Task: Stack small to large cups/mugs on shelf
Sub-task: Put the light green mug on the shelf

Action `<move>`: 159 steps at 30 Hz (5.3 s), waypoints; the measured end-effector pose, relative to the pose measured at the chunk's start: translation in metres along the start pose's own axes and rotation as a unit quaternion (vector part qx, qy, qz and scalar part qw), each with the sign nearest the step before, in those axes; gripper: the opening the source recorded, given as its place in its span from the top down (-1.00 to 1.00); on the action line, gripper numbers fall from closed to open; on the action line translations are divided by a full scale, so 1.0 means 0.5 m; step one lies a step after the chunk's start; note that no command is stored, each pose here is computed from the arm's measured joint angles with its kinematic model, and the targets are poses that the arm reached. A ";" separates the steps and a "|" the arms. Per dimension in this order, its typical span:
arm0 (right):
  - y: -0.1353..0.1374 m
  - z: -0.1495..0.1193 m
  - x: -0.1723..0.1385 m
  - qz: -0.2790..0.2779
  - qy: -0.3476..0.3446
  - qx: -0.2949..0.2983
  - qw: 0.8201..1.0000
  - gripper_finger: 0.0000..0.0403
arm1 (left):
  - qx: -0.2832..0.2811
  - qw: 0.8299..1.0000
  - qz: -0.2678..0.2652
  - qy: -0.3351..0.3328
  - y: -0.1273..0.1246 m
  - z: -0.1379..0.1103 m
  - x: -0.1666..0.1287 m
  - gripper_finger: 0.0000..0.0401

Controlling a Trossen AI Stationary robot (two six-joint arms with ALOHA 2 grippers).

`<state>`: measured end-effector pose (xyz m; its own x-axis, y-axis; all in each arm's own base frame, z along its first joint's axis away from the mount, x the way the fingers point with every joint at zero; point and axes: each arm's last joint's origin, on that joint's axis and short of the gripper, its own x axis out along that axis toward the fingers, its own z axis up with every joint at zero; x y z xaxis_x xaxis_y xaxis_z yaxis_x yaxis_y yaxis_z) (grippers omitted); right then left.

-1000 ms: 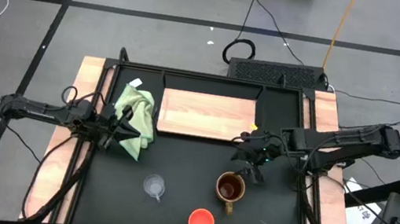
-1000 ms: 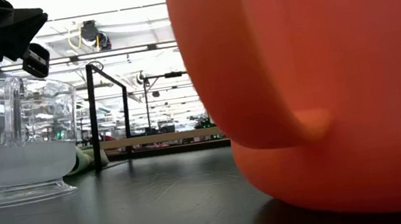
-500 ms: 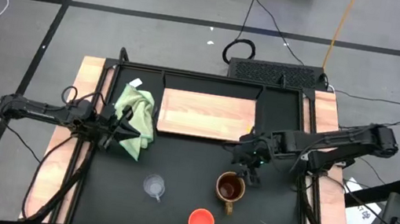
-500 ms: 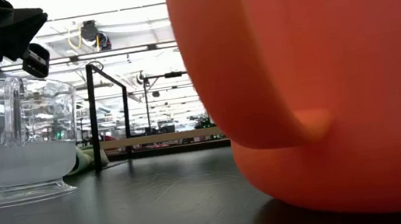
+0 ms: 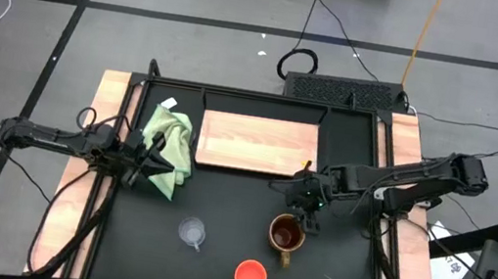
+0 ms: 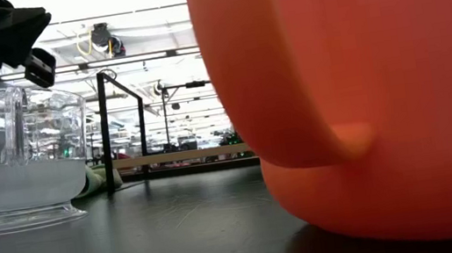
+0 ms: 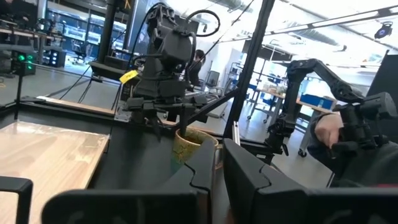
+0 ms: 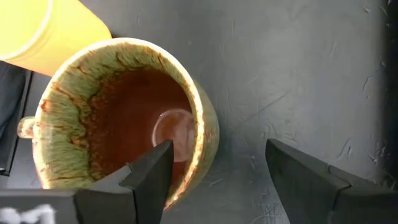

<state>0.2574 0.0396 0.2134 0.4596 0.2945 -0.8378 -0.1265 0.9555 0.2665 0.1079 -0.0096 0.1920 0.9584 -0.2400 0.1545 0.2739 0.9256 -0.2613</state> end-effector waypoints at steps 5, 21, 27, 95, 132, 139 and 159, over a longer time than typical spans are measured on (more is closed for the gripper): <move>-0.002 0.000 0.008 0.000 0.007 0.005 1.000 -0.23 | 0.000 1.000 -0.001 0.001 0.000 0.000 0.000 0.84; 0.009 0.004 0.010 0.006 -0.005 -0.014 1.000 0.10 | 0.000 1.000 -0.001 0.001 0.000 0.000 0.000 0.84; 0.007 0.000 0.017 0.007 -0.014 -0.019 1.000 0.42 | -0.001 1.000 -0.001 0.001 0.000 0.000 0.000 0.84; -0.009 -0.002 -0.098 -0.069 -0.258 -0.100 0.958 0.88 | -0.004 1.000 -0.009 0.003 -0.001 0.000 0.000 0.84; -0.214 0.293 -0.158 -0.089 -0.159 -0.056 0.982 0.88 | 0.011 0.999 -0.007 0.037 0.002 -0.013 0.000 0.84; -0.260 0.339 -0.156 -0.091 -0.132 -0.052 0.986 0.88 | 0.010 0.999 -0.007 0.038 0.002 -0.013 -0.001 0.84; -0.364 0.391 -0.099 -0.100 -0.083 -0.046 0.990 0.88 | 0.035 0.998 -0.013 0.053 0.002 -0.019 -0.001 0.84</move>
<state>0.4295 -0.1520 0.2993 0.6205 0.1001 -0.7778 -0.0941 0.9942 0.0528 0.1085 -0.0112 0.1826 0.9549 -0.2913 0.0574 0.2969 0.9357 -0.1906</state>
